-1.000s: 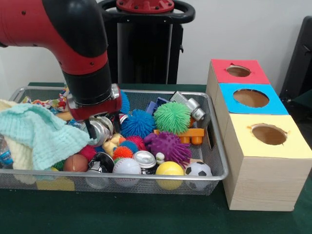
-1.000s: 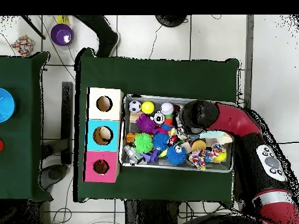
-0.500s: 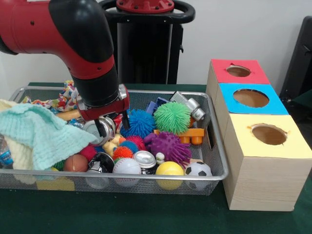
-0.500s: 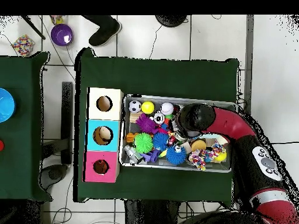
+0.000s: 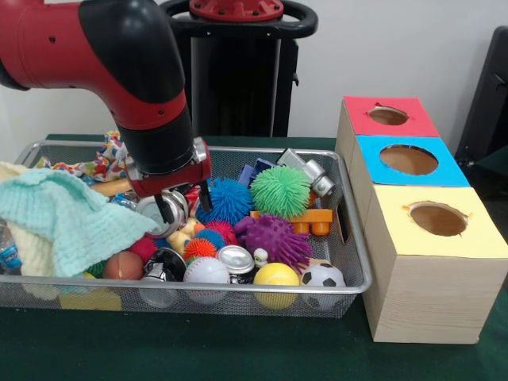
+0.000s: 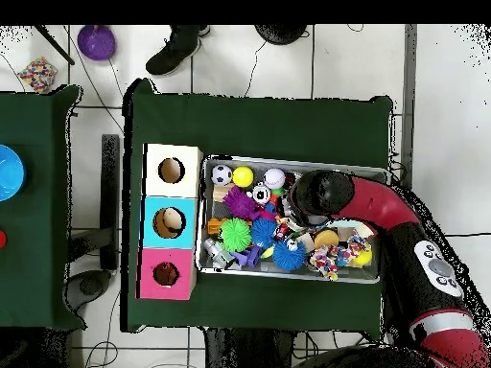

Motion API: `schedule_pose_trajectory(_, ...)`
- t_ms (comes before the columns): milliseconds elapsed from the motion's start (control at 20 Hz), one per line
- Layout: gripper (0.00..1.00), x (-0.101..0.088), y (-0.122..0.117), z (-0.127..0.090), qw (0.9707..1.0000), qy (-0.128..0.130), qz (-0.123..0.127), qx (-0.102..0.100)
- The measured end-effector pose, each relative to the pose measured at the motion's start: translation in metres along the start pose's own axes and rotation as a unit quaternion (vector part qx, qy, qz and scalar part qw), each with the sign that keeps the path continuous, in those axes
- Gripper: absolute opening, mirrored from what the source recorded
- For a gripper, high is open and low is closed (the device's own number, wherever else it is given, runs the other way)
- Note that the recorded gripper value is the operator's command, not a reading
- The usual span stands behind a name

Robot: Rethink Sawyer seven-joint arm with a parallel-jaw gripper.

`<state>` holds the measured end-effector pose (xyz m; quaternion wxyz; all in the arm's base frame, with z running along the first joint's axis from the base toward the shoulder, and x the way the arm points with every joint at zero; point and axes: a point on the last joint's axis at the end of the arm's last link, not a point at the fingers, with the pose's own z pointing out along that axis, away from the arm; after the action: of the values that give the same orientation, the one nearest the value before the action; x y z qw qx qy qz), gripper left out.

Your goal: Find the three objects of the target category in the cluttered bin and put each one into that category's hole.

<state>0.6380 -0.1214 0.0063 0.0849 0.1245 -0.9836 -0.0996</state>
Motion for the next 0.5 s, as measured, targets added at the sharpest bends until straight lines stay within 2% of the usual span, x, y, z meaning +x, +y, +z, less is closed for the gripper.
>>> schedule_pose_trajectory(500, 1.00, -0.0013, -0.0006, 0.0035, 1.0000, -0.007, 0.000, 0.002)
